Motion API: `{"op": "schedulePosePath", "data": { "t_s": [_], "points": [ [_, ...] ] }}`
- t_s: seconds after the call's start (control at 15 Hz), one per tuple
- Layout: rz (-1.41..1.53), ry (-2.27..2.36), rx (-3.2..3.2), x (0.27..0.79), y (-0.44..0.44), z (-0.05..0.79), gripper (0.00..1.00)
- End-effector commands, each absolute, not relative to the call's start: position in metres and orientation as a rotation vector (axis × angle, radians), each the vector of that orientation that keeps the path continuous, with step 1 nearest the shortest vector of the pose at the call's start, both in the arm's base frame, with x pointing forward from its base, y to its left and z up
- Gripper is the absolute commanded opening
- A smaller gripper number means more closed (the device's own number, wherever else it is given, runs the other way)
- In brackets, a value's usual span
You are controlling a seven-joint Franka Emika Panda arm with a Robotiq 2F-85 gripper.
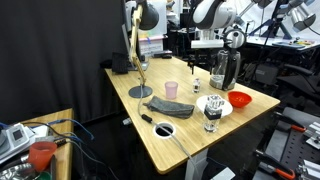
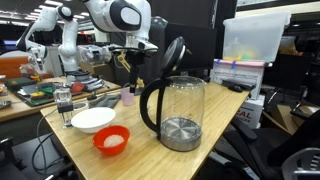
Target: Move the small glass object from the right side of the table to the bottom left corner
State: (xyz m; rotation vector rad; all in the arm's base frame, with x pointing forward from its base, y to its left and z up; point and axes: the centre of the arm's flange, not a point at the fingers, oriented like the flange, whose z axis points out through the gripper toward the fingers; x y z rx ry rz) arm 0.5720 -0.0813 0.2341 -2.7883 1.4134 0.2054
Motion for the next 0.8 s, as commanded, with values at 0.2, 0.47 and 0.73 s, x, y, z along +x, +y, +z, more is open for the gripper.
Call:
{"op": "schedulePosePath", "data": {
  "t_s": [0.2, 0.47, 0.73],
  "points": [
    [0.157, 1.566, -2.742, 0.6, -0.086, 0.178, 1.0],
    [0.094, 1.672, -2.696, 0.615, -0.104, 0.165, 1.0],
    [0.102, 1.699, -2.683, 0.622, -0.113, 0.161, 1.0]
  ]
}}
